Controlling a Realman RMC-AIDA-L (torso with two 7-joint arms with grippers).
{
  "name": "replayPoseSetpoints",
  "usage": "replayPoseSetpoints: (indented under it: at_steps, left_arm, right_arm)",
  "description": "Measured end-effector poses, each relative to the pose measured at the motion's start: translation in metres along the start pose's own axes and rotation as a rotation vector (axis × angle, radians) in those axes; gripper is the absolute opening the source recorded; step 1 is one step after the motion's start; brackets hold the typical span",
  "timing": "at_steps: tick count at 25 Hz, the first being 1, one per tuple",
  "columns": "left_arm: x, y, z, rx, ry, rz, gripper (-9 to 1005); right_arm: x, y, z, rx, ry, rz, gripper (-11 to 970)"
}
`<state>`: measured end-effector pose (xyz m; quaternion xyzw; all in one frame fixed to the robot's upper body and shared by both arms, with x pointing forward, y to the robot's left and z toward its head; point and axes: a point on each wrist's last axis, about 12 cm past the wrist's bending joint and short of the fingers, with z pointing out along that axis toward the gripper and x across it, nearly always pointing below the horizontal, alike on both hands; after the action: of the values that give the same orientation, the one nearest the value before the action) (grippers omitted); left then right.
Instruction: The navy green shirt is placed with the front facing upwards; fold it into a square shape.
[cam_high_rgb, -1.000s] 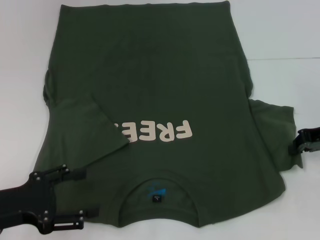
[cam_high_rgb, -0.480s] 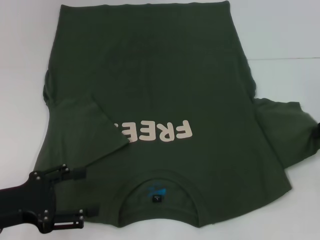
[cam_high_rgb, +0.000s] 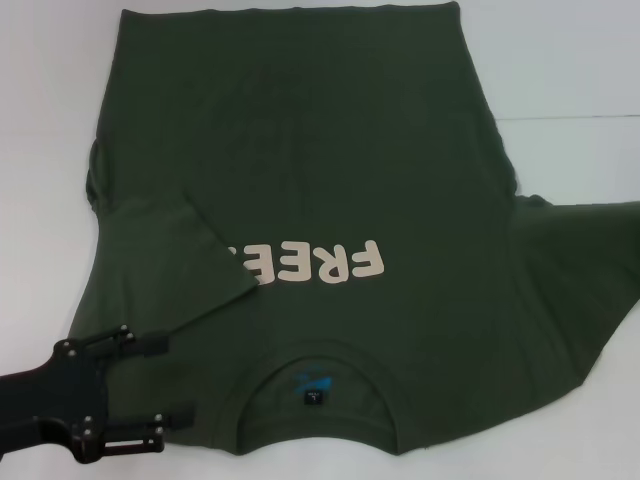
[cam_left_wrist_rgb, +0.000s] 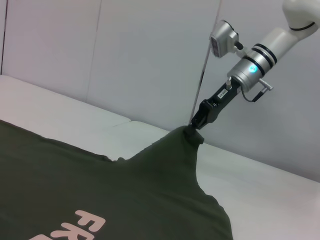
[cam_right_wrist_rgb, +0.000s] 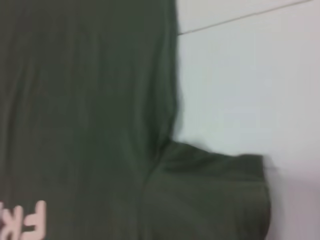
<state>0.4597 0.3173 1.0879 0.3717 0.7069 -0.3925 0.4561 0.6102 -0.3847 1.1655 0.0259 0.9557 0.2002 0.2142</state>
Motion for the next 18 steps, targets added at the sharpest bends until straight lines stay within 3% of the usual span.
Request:
replayPoseSetpoints:
  at_steps: [6, 18]
  left_arm:
    - [0.0, 0.0, 0.0, 0.001, 0.001, -0.001, 910]
    - [0.001, 0.0, 0.0, -0.002, 0.008, -0.004, 909]
  right_arm:
    - [-0.013, 0.029, 0.006, -0.093, -0.011, -0.06, 98]
    - [-0.028, 0.132, 0.05, -0.198, 0.106, -0.299, 121]
